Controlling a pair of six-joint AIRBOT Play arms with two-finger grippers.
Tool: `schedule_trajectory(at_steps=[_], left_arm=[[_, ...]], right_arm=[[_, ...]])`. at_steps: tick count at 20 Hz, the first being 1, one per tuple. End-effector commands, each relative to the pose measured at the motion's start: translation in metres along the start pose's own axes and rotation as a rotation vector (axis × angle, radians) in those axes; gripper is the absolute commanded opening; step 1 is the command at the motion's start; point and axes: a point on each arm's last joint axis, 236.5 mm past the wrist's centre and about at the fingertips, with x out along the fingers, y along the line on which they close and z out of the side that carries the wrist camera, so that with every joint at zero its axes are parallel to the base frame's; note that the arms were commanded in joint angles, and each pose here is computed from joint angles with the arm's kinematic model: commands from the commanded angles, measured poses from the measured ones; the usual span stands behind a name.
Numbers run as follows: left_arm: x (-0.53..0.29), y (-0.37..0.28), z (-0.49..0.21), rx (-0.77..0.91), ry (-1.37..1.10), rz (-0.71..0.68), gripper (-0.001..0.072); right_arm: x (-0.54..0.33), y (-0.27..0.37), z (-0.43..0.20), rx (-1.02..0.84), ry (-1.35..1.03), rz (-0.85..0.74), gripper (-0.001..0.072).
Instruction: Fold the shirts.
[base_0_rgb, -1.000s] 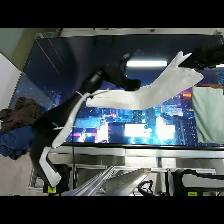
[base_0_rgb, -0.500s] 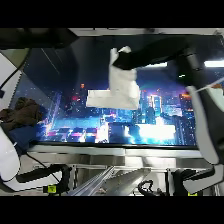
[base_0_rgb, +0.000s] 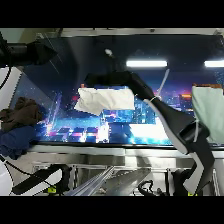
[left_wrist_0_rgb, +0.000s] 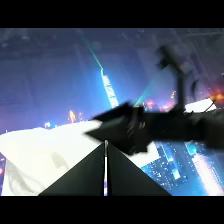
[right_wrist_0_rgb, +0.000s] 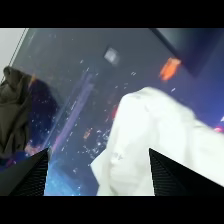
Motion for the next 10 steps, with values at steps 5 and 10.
schedule_trajectory(at_steps=[5,10], left_arm=[[-0.004,-0.008,-0.001,0.037,-0.002,-0.011,0.0016],[0.002,-0.032,-0.002,0.069,0.007,-0.054,0.0015]], right_arm=[[-0.178,-0.190,-0.007,0.307,0.271,-0.399,0.0709],[-0.118,-0.211,-0.078,0.443,0.410,-0.254,0.0709]])
